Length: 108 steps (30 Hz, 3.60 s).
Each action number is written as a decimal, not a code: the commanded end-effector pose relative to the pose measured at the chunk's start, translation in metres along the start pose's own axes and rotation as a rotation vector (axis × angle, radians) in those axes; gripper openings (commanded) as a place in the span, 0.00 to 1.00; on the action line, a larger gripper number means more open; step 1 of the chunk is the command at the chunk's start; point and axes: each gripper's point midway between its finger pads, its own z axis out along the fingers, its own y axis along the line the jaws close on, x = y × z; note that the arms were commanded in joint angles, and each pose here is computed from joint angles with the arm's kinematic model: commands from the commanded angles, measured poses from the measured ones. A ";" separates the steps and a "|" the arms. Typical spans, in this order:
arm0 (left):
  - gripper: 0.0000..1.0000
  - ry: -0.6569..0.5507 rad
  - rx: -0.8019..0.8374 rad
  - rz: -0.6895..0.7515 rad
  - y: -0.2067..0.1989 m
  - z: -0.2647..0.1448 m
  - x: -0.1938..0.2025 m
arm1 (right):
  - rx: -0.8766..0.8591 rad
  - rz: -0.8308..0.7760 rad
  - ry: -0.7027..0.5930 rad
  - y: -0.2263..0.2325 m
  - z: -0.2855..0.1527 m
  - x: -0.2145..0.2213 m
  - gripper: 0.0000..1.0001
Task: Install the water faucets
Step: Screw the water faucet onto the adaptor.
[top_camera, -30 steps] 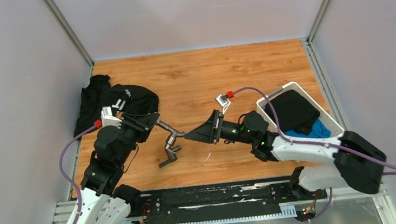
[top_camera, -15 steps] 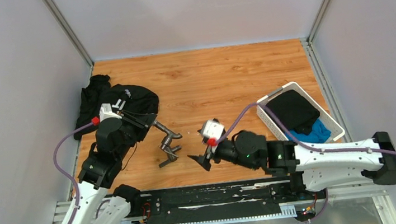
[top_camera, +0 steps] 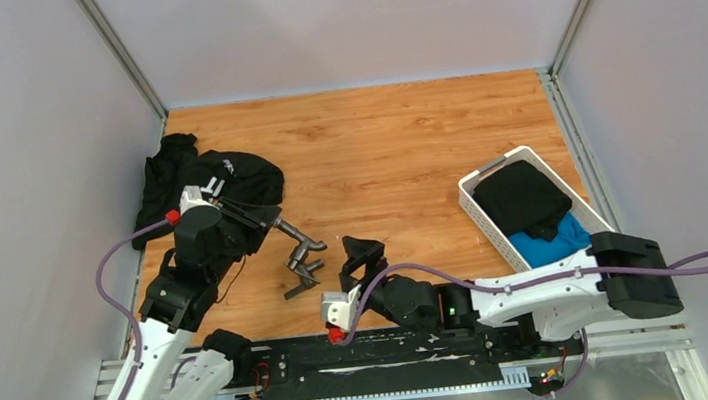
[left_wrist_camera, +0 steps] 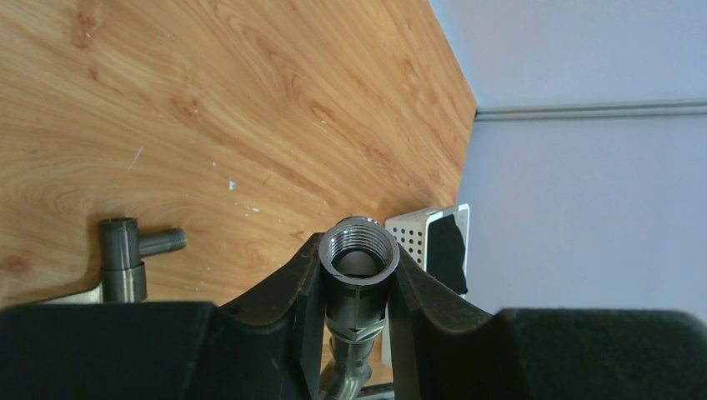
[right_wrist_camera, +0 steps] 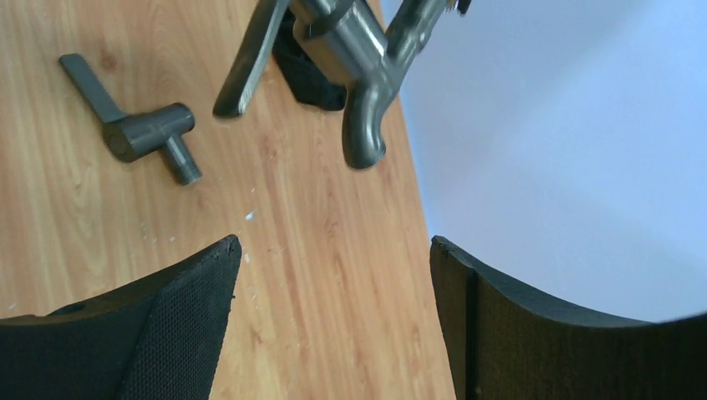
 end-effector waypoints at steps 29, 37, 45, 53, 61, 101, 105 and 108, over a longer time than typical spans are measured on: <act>0.00 0.054 0.061 -0.071 -0.011 0.009 0.011 | 0.293 0.140 -0.101 -0.041 0.064 -0.032 0.11; 0.00 0.010 0.122 -0.015 -0.019 0.005 0.003 | 0.008 0.893 -0.139 -0.048 0.062 -0.040 0.00; 0.00 -0.098 0.441 0.021 -0.043 -0.007 -0.003 | -0.543 1.624 -0.420 -0.065 0.020 -0.070 0.07; 0.00 -0.133 0.512 0.010 -0.039 -0.008 -0.002 | -0.955 1.923 -0.497 -0.064 -0.018 -0.063 0.81; 0.00 -0.118 0.396 -0.065 -0.025 -0.008 -0.005 | -0.649 1.788 -0.049 -0.008 -0.014 0.016 0.85; 0.00 0.024 0.184 0.009 -0.034 -0.005 0.003 | -0.316 1.376 0.030 -0.056 0.050 -0.039 0.62; 0.00 0.038 0.227 0.031 -0.044 -0.005 0.004 | -0.373 1.552 -0.027 -0.054 0.053 -0.032 0.33; 0.00 0.058 0.242 0.054 -0.046 -0.007 0.008 | -0.450 1.717 -0.112 -0.060 0.054 -0.031 0.17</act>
